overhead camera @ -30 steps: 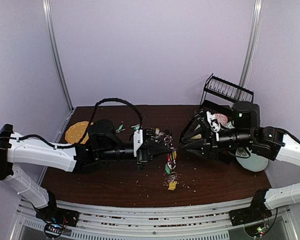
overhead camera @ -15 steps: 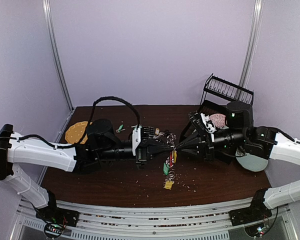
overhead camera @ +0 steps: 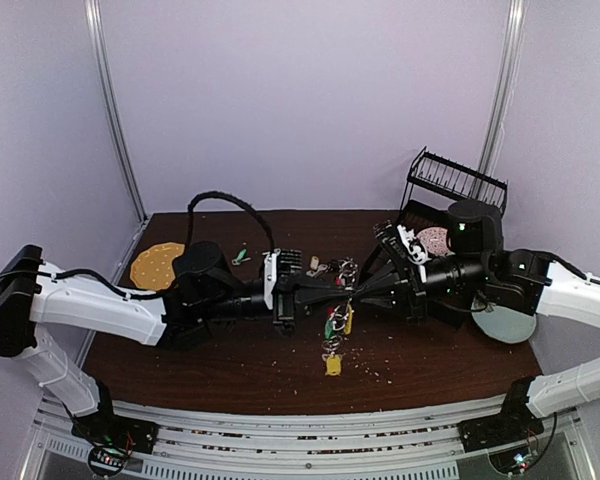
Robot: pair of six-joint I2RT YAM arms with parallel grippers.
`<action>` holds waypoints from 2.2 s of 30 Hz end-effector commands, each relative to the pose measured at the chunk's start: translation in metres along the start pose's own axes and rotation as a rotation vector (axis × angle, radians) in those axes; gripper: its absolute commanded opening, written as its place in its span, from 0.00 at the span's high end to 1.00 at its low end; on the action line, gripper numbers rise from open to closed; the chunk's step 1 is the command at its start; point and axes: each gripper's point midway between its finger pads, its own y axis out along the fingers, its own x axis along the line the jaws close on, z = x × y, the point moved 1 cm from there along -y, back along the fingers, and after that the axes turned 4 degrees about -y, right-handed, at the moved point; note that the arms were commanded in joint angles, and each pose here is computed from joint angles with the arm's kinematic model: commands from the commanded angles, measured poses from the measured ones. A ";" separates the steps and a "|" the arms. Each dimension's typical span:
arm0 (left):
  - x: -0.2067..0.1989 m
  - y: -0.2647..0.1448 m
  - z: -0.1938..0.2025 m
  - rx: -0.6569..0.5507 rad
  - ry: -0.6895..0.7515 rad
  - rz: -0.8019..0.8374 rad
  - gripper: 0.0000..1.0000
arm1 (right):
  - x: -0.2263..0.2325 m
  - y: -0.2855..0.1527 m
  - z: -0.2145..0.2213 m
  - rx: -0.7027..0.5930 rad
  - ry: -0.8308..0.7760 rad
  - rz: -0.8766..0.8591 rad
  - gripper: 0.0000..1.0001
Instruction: Put the keys on the keyring
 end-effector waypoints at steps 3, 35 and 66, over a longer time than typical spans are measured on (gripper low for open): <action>-0.009 0.009 -0.044 -0.234 -0.001 0.083 1.00 | 0.009 0.008 -0.014 -0.023 -0.031 -0.040 1.00; 0.005 0.004 -0.040 -0.203 -0.013 -0.019 1.00 | 0.012 -0.020 -0.031 -0.087 -0.053 0.002 0.71; 0.031 -0.004 0.037 0.332 -0.123 -0.083 0.64 | -0.036 -0.023 0.020 0.431 -0.140 0.375 1.00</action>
